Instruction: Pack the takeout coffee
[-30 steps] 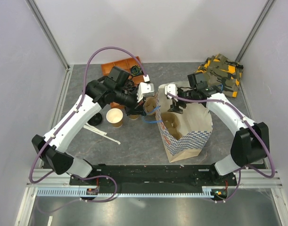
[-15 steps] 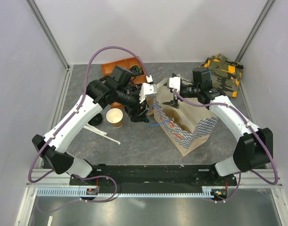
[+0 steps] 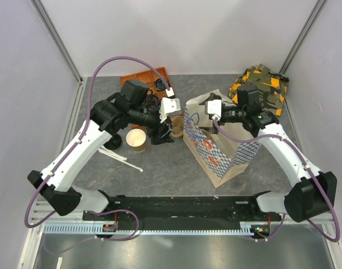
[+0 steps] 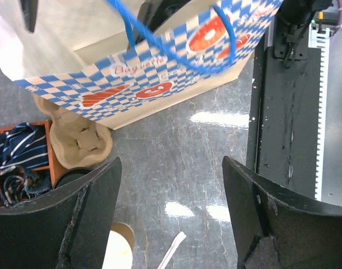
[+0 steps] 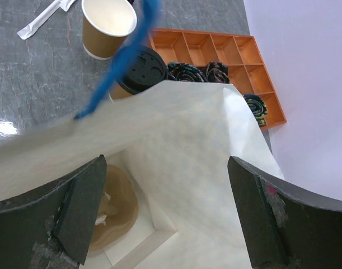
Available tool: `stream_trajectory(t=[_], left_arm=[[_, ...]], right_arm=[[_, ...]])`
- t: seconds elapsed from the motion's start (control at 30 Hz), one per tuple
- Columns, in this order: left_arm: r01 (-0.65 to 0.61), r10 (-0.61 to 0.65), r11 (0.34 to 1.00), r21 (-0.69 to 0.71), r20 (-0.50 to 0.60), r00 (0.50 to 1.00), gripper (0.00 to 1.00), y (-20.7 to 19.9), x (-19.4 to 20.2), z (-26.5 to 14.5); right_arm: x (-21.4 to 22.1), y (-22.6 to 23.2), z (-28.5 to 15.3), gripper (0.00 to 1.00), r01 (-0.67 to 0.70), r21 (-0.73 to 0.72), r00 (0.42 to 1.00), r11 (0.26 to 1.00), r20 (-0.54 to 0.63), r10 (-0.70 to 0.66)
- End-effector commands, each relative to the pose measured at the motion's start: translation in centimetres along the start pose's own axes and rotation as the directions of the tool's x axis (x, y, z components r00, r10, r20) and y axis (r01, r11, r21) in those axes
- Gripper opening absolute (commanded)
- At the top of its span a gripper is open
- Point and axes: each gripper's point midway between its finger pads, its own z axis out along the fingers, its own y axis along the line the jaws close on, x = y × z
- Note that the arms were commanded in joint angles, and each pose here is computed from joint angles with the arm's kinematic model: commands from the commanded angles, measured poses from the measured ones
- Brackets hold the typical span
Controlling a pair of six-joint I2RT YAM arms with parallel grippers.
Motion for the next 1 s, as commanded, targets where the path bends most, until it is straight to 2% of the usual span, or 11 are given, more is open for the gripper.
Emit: stream_trajectory(t=[0.0,0.23,0.43,0.63,0.73,0.9,0.97], left_arm=[[0.005,-0.002,0.997,-0.072,0.047,0.999,0.8,0.8,-0.9,-1.0],[0.014,-0.005,0.991,-0.13,0.07,0.998,0.81,1.9,-0.9,-2.2],[0.107,-0.08,0.97,-0.219,0.129,0.988,0.81,4.5,-1.1,-3.7],[0.217,-0.16,0.927,-0.307,0.2,0.967,0.82,7.0,-0.5,-5.2],[0.272,-0.205,0.897,-0.349,0.217,0.954,0.84,8.1,0.7,-5.8],[0.348,-0.321,0.816,-0.461,0.139,0.937,0.89,10.5,4.6,-5.8],[0.39,-0.427,0.786,-0.48,0.035,0.904,0.96,11.0,7.4,-4.7]], right_arm=[[-1.0,0.9,-0.4,0.98,0.055,-0.026,0.998,0.998,0.042,-0.054],[-2.6,-0.6,-1.5,0.98,0.11,0.03,0.994,0.993,0.024,-0.111],[-5.7,-3.3,-3.5,0.98,0.159,0.135,0.987,0.978,0.005,-0.161],[-8.0,-7.6,-5.6,0.98,0.145,0.321,0.989,0.936,-0.034,-0.142],[-9.5,-9.9,-6.7,0.98,0.098,0.423,0.995,0.901,-0.01,-0.103],[-10.7,-14.5,-9.3,0.98,-0.056,0.606,0.998,0.793,0.016,0.058],[-11.2,-15.9,-10.5,0.98,-0.09,0.664,0.995,0.742,0.024,0.099]])
